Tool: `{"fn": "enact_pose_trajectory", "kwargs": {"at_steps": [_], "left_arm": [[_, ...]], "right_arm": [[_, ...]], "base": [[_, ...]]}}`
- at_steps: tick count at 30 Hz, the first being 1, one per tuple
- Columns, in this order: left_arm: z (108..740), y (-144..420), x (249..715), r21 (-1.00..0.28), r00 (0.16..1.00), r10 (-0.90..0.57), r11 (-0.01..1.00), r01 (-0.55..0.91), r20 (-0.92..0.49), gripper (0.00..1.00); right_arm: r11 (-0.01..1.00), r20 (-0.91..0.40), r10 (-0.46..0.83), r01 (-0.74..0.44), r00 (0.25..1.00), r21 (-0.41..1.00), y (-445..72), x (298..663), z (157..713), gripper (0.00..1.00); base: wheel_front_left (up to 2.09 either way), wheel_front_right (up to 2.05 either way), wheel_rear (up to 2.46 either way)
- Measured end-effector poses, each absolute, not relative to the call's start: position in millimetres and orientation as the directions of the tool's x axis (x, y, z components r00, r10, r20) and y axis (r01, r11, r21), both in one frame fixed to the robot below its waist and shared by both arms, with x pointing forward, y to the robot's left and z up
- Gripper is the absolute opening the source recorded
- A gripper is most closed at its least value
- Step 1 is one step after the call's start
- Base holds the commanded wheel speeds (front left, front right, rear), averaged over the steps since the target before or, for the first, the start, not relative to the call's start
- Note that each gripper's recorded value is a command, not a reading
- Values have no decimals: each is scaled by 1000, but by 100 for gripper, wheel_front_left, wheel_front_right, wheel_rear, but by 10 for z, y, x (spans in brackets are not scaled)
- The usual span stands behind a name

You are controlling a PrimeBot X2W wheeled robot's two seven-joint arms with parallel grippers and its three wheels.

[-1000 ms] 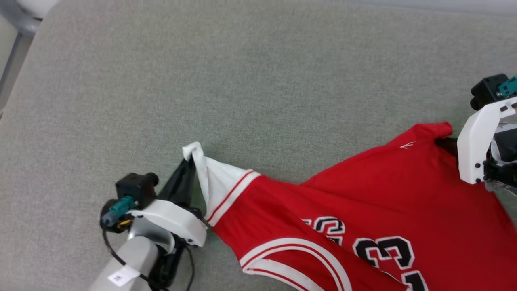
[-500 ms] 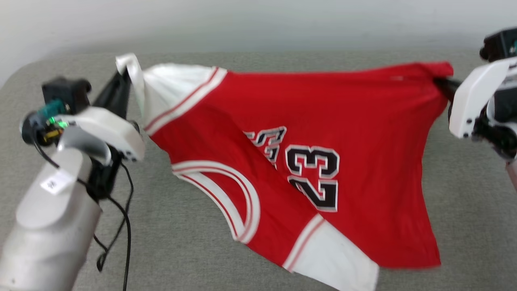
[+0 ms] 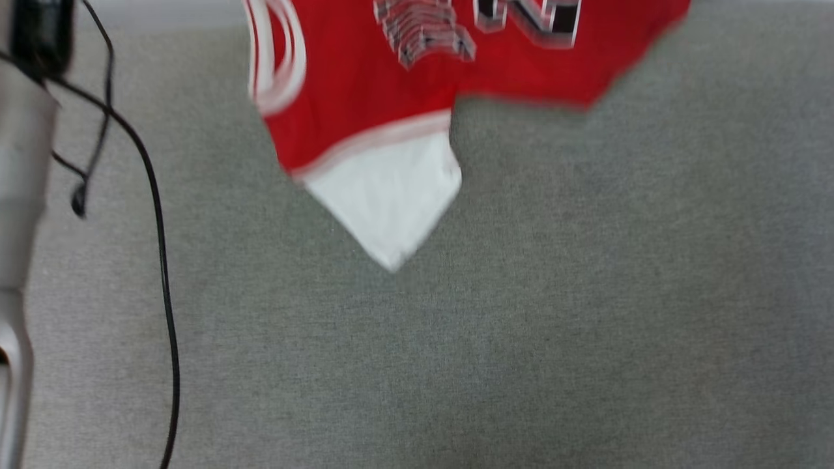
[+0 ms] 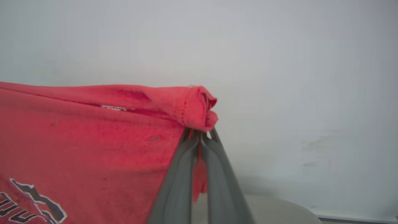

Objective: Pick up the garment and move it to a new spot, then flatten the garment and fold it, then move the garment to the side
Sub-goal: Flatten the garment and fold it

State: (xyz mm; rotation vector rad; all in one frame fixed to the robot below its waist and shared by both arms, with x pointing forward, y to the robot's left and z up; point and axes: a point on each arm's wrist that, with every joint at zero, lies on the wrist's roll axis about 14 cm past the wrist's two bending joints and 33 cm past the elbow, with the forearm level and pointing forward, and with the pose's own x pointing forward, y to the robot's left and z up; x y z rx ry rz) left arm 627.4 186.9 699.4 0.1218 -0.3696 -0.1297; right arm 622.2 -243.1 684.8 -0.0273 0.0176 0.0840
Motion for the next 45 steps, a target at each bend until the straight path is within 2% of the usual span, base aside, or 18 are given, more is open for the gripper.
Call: {"fn": "enact_pose_trajectory", "kwargs": {"at_steps": [6,10,14,18,25,32,39,45], "left_arm": [[7327,1874,6675,203,892,-140,978,55,430,0],[7354,1883,6944,211,883,-130,977,36,451,0],[7083,1916,7211,219,899,-120,975,28,421,0],[6586,1967,7413,208,932,-108,977,36,345,0],[5826,2073,7461,149,977,-97,986,69,189,0],[5063,2210,7122,16,997,-80,997,80,3,0],[4324,2238,6336,-87,978,-84,994,69,-192,0],[4055,2217,5620,-150,958,-97,987,57,-269,0]], "right_arm": [[998,115,59,-55,992,-33,-2488,6621,7246,0],[998,146,48,-43,988,-40,-2498,6910,7212,0],[998,124,54,-51,991,-25,-2436,7196,6886,0],[997,44,77,-76,996,-25,-2304,7404,6334,0],[991,-64,132,-132,989,10,-2049,7492,5697,0],[980,-179,198,-191,964,58,-1857,7137,5042,0],[977,-298,199,-164,934,137,-2006,6369,4440,0],[975,-341,180,-121,923,188,-2165,5742,4261,0]], "base": [[0,0,0],[0,0,0],[0,0,0],[0,0,0],[0,0,0],[0,0,0],[0,0,0],[0,0,0]]}}
